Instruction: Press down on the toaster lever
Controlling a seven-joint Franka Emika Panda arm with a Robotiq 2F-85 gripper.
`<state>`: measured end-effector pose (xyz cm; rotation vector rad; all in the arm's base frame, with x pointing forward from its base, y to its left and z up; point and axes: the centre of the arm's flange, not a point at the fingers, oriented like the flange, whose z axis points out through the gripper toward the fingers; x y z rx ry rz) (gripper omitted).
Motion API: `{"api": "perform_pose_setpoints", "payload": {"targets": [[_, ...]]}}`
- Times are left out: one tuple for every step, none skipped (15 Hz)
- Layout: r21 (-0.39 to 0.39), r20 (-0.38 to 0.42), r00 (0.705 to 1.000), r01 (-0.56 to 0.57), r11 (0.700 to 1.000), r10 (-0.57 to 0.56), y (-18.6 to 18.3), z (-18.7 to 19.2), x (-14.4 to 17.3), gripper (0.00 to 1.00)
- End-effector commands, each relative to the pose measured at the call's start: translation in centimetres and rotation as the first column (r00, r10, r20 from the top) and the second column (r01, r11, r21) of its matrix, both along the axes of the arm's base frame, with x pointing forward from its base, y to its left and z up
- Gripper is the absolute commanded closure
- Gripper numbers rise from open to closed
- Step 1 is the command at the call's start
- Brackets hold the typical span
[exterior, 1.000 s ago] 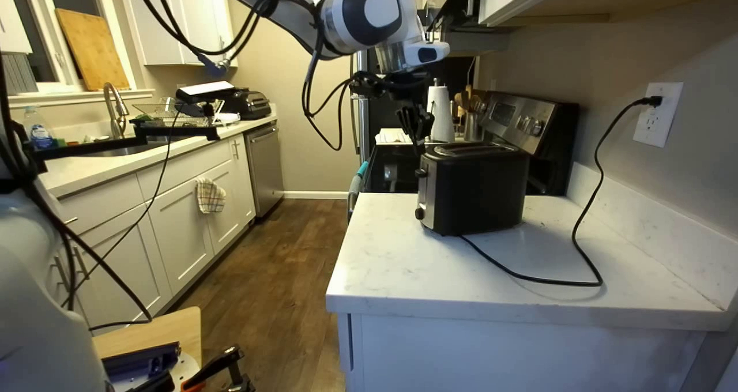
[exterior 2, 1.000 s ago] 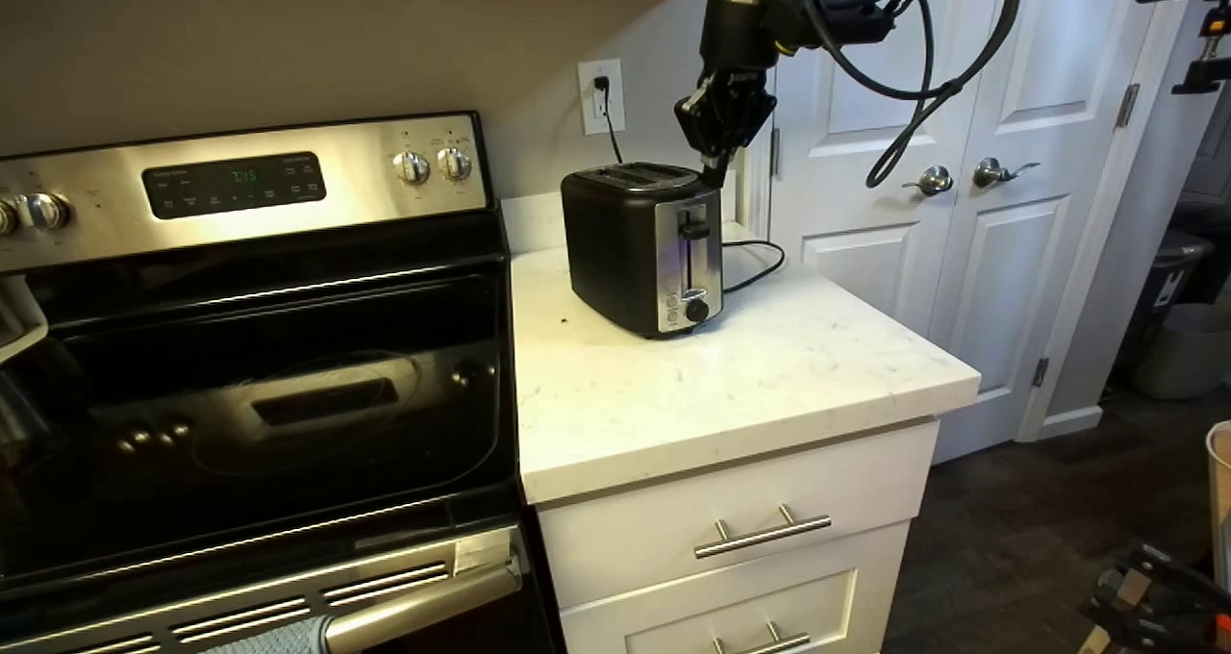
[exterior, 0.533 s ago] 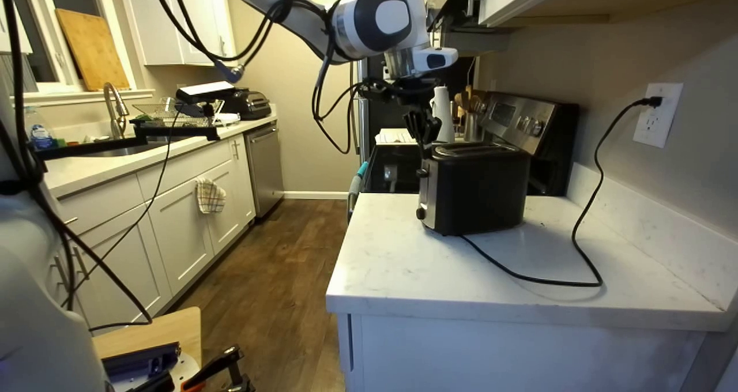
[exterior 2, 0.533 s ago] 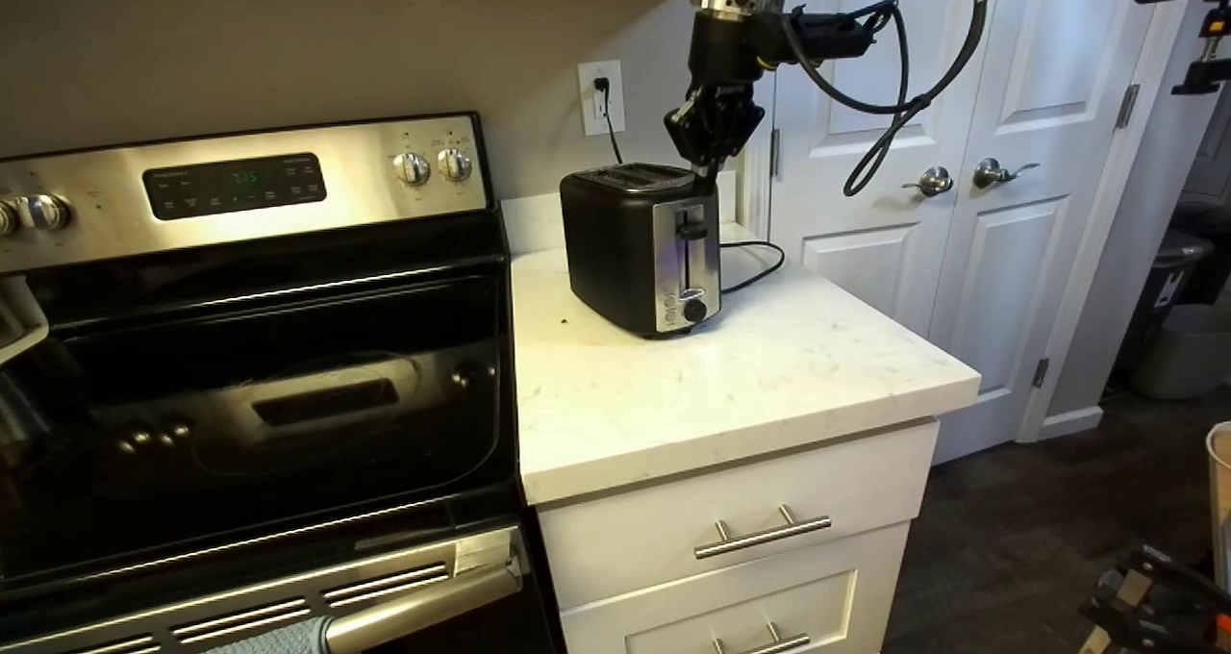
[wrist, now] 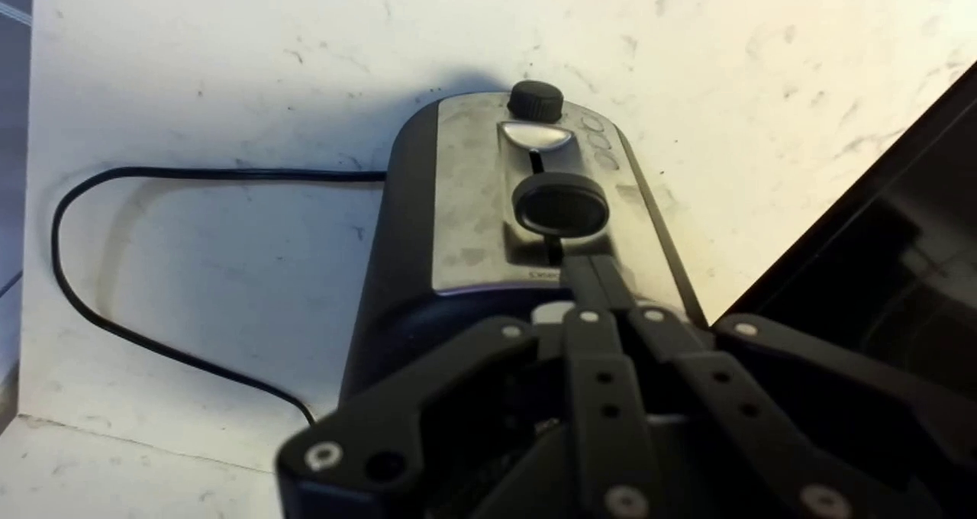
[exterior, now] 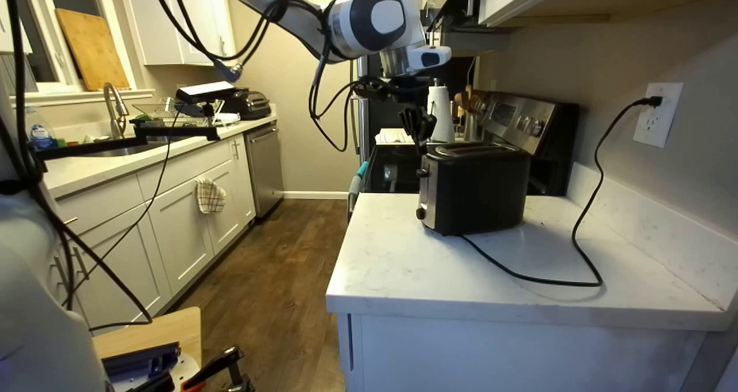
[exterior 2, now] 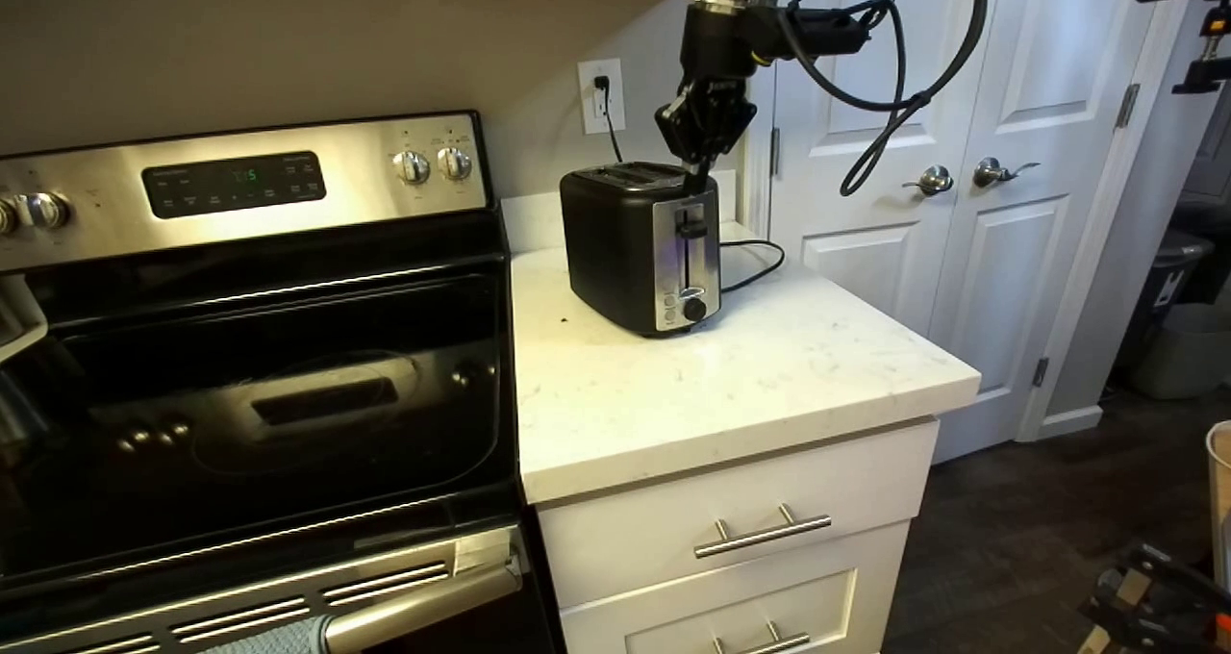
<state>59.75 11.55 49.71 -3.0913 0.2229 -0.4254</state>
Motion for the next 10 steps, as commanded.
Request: {"api": "perform_pose_setpoints", "payload": {"targets": [[0.016, -0.006, 1.000, -0.012, 1.000, 0.012, 1.0, -0.3, -0.9, 1.00], [0.017, -0.016, 1.000, -0.008, 1.000, 0.009, 1.1, -0.7, -1.0, 1.00], [0.019, -0.022, 1.000, -0.008, 1.000, 0.008, 1.1, -1.0, -1.0, 1.00], [0.019, -0.028, 1.000, -0.004, 1.000, 0.005, 1.0, -1.3, -0.9, 1.00], [0.019, -0.032, 0.999, -0.003, 1.000, 0.004, 0.9, -1.6, -0.9, 1.00], [0.018, -0.034, 0.999, -0.003, 1.000, 0.004, 0.7, -1.9, -0.8, 1.00], [0.014, -0.036, 0.999, -0.002, 1.000, 0.003, 0.7, -2.1, -0.7, 1.00], [0.011, -0.041, 0.999, -0.001, 1.000, 0.001, 0.6, -2.3, -0.5, 1.00], [0.009, -0.043, 0.999, 0.001, 1.000, 0.000, 0.6, -2.5, -0.5, 1.00], [0.007, -0.046, 0.999, 0.002, 1.000, -0.002, 0.6, -2.7, -0.4, 1.00]]}}
